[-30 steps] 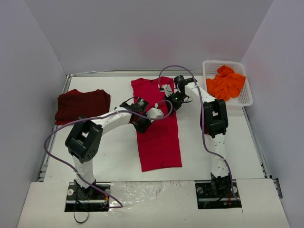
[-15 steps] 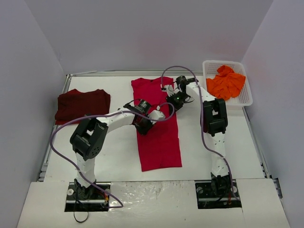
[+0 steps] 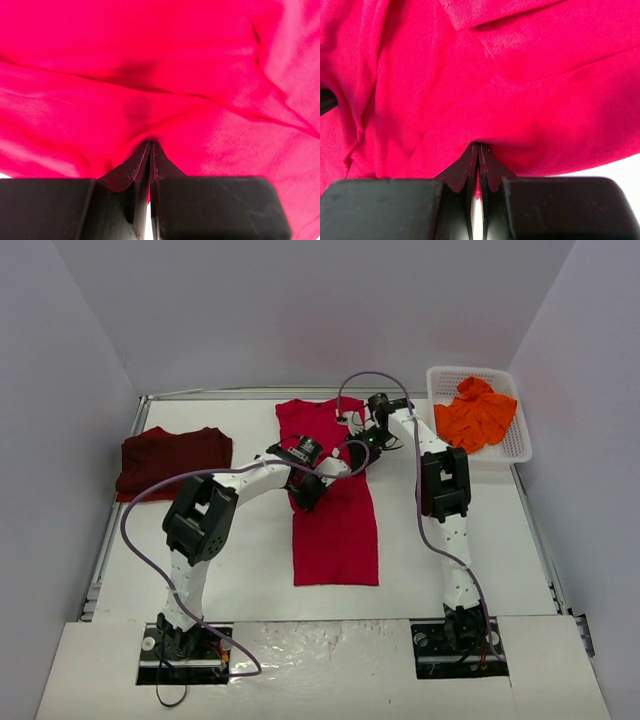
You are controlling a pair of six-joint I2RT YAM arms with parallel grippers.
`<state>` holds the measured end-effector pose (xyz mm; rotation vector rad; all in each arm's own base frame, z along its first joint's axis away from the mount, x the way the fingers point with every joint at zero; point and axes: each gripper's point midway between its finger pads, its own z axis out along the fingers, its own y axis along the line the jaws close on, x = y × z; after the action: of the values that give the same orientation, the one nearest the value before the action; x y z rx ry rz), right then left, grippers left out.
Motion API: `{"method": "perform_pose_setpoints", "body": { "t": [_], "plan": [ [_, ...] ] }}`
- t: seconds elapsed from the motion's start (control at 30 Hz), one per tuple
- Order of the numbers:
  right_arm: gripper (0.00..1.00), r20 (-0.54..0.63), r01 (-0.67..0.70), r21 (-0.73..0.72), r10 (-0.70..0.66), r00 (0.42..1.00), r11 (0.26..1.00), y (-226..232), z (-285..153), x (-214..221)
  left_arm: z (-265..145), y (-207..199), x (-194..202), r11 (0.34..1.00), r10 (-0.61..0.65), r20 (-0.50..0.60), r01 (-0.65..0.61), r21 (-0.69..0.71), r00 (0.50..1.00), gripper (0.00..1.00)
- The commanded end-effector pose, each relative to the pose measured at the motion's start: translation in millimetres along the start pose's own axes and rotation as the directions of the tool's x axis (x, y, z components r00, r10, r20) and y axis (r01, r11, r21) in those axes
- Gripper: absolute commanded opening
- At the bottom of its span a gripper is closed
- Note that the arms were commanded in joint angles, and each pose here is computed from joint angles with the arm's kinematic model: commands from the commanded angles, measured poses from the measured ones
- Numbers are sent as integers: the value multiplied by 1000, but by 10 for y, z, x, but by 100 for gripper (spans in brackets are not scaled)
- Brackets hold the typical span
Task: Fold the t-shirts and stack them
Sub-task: Rotate the tshirt 90 degrees
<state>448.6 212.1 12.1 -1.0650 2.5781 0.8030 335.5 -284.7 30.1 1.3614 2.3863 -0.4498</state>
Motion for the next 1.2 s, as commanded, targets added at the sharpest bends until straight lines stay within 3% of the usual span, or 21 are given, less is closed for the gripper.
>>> {"method": "perform_pose_setpoints", "body": {
  "t": [0.0, 0.2, 0.37, 0.73, 1.17],
  "plan": [
    [0, -69, -5, 58, 9, 998, 998, -282, 271, 179, 1, 353, 100, 992, -87, -51, 82, -99, 995, 2],
    [0, -30, -7, 93, 10, 999, 996, -460, 356, -2, -41, 691, 186, 963, -202, -105, 178, -202, 974, 2],
    [0, 16, -2, 164, -1, 1000, 986, -671, 374, -209, -70, 953, 101, 945, -272, -80, 250, -213, 959, 2],
    [0, 163, -27, 316, -26, 986, 948, -1076, 284, -598, -48, 1190, -291, 950, -272, -4, 268, -158, 962, 2],
    [0, 201, -37, 357, -38, 979, 933, -1172, 242, -730, -1, 1327, -572, 952, -267, 41, 271, -142, 963, 2]
  ]
}}
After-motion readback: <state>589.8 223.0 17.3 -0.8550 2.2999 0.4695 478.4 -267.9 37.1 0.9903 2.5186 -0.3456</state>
